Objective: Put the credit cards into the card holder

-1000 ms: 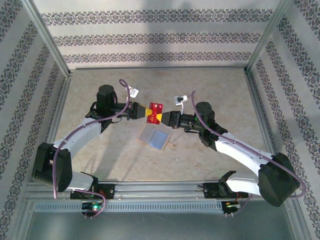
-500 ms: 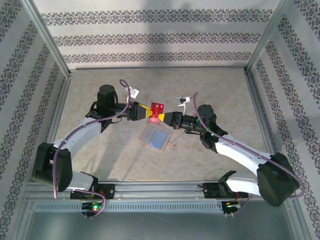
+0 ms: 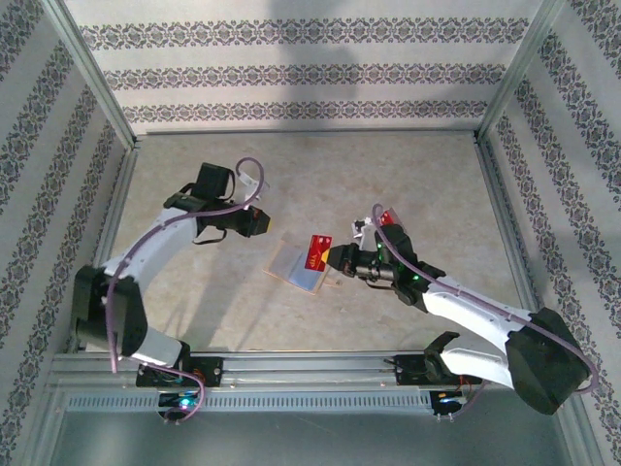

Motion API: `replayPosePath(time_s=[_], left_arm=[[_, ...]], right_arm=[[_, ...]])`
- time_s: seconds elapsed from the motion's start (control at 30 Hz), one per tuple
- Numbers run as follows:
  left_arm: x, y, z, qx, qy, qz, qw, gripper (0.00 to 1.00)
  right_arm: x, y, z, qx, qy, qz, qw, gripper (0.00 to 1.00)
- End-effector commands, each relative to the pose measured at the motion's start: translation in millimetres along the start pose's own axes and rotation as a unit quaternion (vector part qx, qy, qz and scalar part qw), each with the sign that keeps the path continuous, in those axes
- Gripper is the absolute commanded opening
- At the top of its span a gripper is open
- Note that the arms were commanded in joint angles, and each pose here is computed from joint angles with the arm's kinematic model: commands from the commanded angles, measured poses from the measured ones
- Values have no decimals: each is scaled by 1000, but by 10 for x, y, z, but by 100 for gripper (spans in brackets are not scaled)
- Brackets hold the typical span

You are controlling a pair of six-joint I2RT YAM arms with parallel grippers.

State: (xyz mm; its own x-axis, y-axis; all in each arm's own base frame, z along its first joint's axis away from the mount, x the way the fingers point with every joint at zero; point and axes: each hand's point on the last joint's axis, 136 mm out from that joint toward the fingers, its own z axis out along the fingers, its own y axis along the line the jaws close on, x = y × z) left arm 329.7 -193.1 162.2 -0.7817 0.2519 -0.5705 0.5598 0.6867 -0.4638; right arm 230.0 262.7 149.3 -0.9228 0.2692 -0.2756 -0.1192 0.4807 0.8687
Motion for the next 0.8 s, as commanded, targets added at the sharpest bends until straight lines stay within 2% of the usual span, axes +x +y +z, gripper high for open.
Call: replayPosePath(time_s=[0.0,0.1,0.37,0.47,0.77], left_arm=[[267,81,170,-13,77,-3,997,0],[413,87,295,-25,129,43,990,0],[707,271,662,-66,207,63,974,0],[876,388,752,-80,249,44,964,0],[1002,463,786,-102,260,38,959,0]], right_arm=[[25,-157,35,53,2,35,998,0],[65,-172,110,46,8,53,998,0],[209,-336,308,60,35,71,995,0],[243,-348,346,62,49,70,994,0],[276,-398,434,69,60,71,993,0]])
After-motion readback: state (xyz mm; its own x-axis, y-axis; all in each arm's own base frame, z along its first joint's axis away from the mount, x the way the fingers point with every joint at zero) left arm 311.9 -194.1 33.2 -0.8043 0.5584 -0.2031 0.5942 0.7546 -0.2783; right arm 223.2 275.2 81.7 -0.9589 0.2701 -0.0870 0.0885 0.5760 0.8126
